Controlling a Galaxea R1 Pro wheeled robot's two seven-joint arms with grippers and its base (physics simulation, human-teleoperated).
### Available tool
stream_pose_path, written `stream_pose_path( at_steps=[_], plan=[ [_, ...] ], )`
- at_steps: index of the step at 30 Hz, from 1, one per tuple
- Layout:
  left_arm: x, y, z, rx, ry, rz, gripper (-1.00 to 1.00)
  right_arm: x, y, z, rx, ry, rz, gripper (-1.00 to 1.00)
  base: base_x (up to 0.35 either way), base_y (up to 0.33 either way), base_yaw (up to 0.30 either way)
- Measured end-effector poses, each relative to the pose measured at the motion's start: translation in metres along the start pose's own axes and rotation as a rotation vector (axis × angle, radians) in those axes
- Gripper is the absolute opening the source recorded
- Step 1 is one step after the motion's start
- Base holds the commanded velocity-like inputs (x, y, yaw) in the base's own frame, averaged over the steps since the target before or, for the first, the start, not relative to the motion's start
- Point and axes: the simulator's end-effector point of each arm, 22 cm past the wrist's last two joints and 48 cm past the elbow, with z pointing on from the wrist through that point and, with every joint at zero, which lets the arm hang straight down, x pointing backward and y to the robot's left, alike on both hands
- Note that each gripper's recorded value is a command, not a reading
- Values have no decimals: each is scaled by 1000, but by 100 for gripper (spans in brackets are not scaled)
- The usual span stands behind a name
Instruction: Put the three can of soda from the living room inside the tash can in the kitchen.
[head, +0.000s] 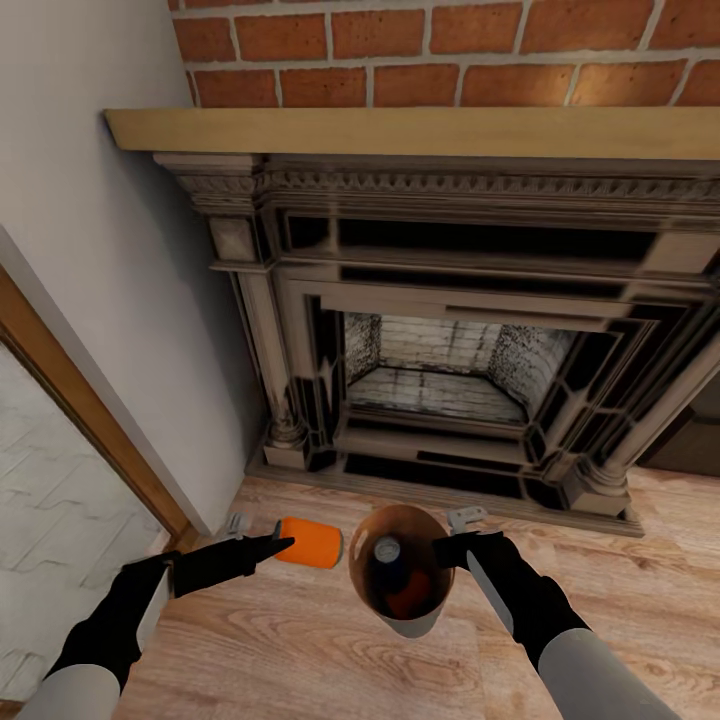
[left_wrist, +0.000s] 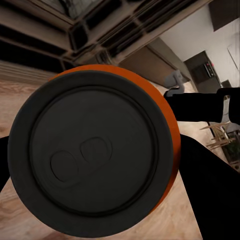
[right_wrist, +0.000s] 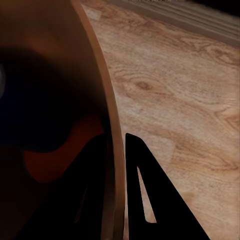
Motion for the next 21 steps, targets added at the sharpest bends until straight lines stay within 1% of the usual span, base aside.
stream_pose_path(
  at_steps=[6,8,12,18,21],
  plan=[
    [-1,-2,1,3,-2,4,-100,3,0,1,1,7,0,-100,0,0,0],
    [-7,-4,0,5,-8,21,-100,5,-1,2,2,11,0,-100,0,0,0],
    [-9,-6,0,8,-10,29,-100,6,-1,2,1,12,1,-100,0,0,0],
    [-9,-16,0,50,-8,30,-100,8,0,3,0,17,2,-100,0,0,0],
    [-9,-18,2,58,-7,29,-100,11,0,4,2,27,2,-100,0,0,0]
  ],
)
